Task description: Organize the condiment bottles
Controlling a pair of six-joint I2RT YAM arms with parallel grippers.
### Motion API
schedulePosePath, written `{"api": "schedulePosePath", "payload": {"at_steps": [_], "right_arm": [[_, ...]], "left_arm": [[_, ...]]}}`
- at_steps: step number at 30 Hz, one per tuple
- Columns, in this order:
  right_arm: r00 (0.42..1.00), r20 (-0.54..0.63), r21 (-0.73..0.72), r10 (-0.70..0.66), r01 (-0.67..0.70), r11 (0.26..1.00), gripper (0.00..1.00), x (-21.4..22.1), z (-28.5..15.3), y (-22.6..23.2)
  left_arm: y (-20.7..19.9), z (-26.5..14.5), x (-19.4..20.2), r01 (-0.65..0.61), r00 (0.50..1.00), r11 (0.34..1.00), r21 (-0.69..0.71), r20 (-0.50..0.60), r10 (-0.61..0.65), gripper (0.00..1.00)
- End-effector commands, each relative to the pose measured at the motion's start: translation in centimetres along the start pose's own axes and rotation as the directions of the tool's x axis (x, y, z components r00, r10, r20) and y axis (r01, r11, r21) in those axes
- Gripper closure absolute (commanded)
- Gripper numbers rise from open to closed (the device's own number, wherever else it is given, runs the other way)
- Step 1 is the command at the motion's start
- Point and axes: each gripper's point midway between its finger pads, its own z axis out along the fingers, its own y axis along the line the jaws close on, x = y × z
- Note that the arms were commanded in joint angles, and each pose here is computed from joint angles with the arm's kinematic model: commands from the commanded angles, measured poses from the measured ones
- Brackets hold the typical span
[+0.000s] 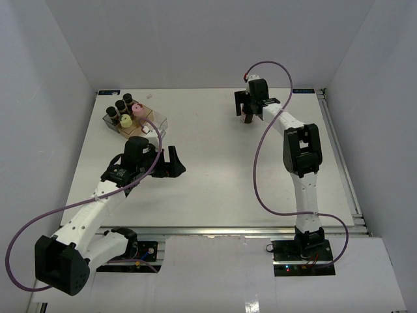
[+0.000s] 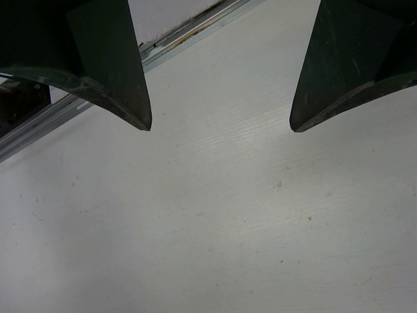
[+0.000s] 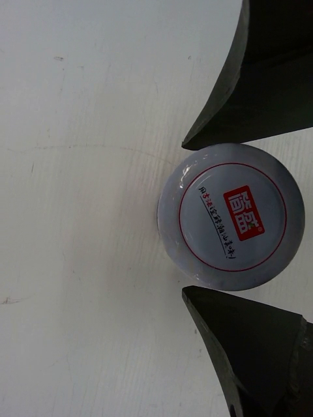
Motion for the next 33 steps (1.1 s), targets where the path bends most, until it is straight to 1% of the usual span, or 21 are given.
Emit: {"api": "schedulePosePath", "payload": {"at_steps": [1,3,5,7,10,12,13,14,16,17,19,20,23,27,30,31,33], "right_arm": [[0.997,0.080,-0.022,-0.017,0.019,1.000,0.13,-2.7,0.2,0.2],[0.998,0.063,-0.033,-0.019,0.022,0.999,0.22,-2.0,-0.1,0.4],[0.997,0.070,-0.051,-0.021,0.025,0.998,0.30,-2.0,-0.9,0.8],[0.998,0.050,-0.055,-0.027,0.030,0.998,0.43,-0.8,-1.6,1.2],[0.995,0.048,-0.075,-0.084,0.088,0.993,0.55,-0.1,-3.5,3.0],[0.994,0.058,-0.103,-0.092,0.097,0.990,0.60,0.1,-5.0,4.6],[0.992,0.077,-0.121,-0.102,0.111,0.986,0.61,-0.1,-6.4,6.0],[0.990,0.057,-0.150,-0.130,0.137,0.979,0.62,1.9,-7.5,8.4],[0.985,0.064,-0.196,-0.161,0.170,0.966,0.62,3.5,-9.8,11.8],[0.985,0.075,-0.221,-0.156,0.169,0.960,0.62,3.8,-11.1,13.5],[0.979,0.079,-0.273,-0.186,0.200,0.941,0.62,6.4,-13.2,17.4],[0.978,0.104,-0.288,-0.181,0.204,0.936,0.62,6.1,-14.0,18.9],[0.975,0.078,-0.337,-0.209,0.223,0.915,0.62,10.1,-16.5,23.0],[0.967,0.086,-0.369,-0.239,0.254,0.894,0.62,12.8,-19.2,27.4],[0.962,0.092,-0.390,-0.257,0.272,0.880,0.58,14.5,-20.8,29.6],[0.960,0.091,-0.395,-0.264,0.278,0.875,0.55,14.9,-21.1,30.1],[0.958,0.075,-0.398,-0.275,0.282,0.873,0.45,15.8,-21.1,30.5]], "left_arm": [[0.4,0.1,-0.4,-0.017,1.000,1.000,-0.022,0.015,0.018,0.02],[0.4,0.1,-0.5,-0.017,1.000,1.000,-0.024,0.018,0.018,0.02],[0.4,-0.1,-0.9,-0.017,0.999,0.999,-0.033,0.031,0.018,0.02],[0.5,-0.5,-1.5,-0.013,0.998,0.999,-0.047,0.056,0.015,0.02],[0.7,-1.2,-2.3,0.014,0.996,0.997,-0.080,0.093,-0.007,0.02],[1.0,-1.7,-2.8,0.030,0.994,0.993,-0.110,0.108,-0.018,0.02],[1.1,-2.0,-3.0,0.042,0.994,0.990,-0.132,0.110,-0.027,0.02],[1.5,-2.3,-3.3,0.056,0.993,0.985,-0.164,0.113,-0.038,0.02],[2.5,-2.5,-3.6,0.076,0.993,0.971,-0.229,0.108,-0.053,0.02],[2.5,-2.7,-3.5,0.081,0.993,0.969,-0.232,0.104,-0.058,0.02],[2.9,-3.2,-4.0,0.091,0.990,0.960,-0.264,0.124,-0.060,0.02],[2.9,-3.5,-4.1,0.100,0.989,0.958,-0.270,0.132,-0.066,0.02],[3.1,-4.9,-4.2,0.125,0.983,0.949,-0.291,0.165,-0.079,0.02],[3.2,-5.9,-3.4,0.151,0.980,0.941,-0.302,0.169,-0.103,0.02],[3.2,-6.6,-3.1,0.162,0.977,0.940,-0.300,0.184,-0.110,0.02],[3.2,-6.8,-3.0,0.164,0.977,0.939,-0.301,0.184,-0.112,0.02],[3.2,-7.2,-2.8,0.167,0.976,0.937,-0.307,0.185,-0.113,0.02]]}}
